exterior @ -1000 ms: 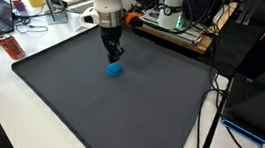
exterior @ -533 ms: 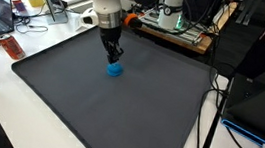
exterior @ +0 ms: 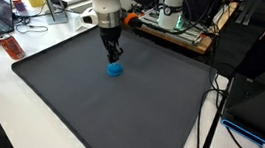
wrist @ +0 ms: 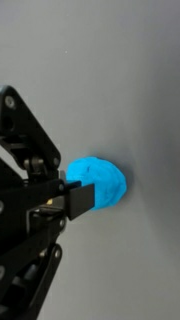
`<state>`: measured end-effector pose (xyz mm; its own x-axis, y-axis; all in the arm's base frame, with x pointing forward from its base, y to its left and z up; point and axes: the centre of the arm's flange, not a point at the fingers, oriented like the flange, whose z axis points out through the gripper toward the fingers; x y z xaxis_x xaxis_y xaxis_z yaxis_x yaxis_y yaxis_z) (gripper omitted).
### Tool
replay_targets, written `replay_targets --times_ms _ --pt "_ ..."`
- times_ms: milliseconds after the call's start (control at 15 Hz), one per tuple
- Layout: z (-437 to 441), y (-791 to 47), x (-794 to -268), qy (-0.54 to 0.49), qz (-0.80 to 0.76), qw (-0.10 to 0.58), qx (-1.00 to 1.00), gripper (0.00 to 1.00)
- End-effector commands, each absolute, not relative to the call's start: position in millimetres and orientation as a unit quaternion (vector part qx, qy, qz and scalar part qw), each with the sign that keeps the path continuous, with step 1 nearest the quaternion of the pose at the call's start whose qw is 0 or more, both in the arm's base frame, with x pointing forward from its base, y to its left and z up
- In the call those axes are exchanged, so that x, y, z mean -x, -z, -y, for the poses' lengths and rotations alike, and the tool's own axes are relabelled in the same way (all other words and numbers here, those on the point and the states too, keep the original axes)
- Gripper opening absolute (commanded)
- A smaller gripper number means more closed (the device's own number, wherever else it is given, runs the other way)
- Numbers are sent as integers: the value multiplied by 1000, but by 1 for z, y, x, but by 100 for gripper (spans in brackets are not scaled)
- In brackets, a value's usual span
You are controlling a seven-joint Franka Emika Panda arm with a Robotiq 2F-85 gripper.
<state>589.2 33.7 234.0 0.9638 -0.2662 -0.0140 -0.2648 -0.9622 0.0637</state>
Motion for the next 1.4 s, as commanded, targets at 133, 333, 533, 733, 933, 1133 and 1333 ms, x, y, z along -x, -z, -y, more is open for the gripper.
replay_targets --times_ms 133,333,533,733,933,1133,1333 --pt "-36 -254 -584 14 144 28 -989 3" --pt "-37 -263 -584 10 142 29 -989 3" --pt "-38 -280 -585 3 143 31 -989 3" --pt "-39 -299 -586 -2 143 32 -989 3" --pt "-41 -313 -586 4 141 33 -989 3" --pt "-40 -324 -585 5 142 35 -989 3" --pt "-40 -335 -585 3 143 40 -989 3"
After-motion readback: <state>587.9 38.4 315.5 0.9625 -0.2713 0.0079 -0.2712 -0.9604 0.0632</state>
